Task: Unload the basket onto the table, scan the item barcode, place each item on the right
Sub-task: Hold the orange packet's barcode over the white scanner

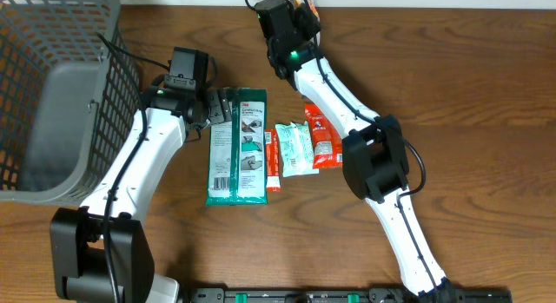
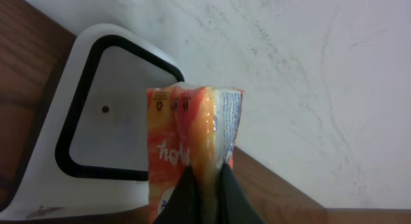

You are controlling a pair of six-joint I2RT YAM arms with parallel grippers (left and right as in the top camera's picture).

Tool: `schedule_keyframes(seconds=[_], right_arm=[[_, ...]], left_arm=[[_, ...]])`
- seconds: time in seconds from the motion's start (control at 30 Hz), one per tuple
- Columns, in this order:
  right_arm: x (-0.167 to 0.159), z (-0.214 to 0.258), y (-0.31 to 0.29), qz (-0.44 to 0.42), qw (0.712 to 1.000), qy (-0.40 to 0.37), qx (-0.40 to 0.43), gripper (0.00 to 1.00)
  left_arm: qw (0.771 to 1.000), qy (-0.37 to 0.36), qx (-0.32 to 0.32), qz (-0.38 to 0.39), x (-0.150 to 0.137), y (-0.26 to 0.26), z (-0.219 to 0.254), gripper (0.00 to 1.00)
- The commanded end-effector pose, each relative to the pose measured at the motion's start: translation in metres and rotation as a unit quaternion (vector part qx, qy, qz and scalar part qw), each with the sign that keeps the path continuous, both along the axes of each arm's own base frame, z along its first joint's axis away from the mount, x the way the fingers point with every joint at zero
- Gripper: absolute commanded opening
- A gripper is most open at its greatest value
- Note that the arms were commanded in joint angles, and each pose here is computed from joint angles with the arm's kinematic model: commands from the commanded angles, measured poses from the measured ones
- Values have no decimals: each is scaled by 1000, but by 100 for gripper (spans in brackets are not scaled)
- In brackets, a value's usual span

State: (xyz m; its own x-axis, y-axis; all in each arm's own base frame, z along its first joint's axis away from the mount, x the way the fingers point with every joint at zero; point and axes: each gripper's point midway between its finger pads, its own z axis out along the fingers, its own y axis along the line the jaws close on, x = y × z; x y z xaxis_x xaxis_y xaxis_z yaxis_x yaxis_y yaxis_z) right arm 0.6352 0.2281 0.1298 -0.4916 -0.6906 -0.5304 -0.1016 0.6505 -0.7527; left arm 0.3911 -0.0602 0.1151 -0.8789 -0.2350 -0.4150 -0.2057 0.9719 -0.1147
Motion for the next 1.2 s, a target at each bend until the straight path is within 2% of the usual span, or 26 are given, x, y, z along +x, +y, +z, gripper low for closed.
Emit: schedule_keyframes(seconds=[0.0, 0.73, 1.17], right_arm=[[2, -11, -3, 5, 1000, 14, -4, 1], [1, -22, -9, 13, 999, 41, -6, 1], [-2, 47, -11, 8, 1000, -8, 24, 1]], left_arm=[[1000, -9, 6, -2, 3, 1, 6, 84], [1000, -9, 6, -2, 3, 1, 6, 84], [1000, -9, 6, -2, 3, 1, 6, 84]])
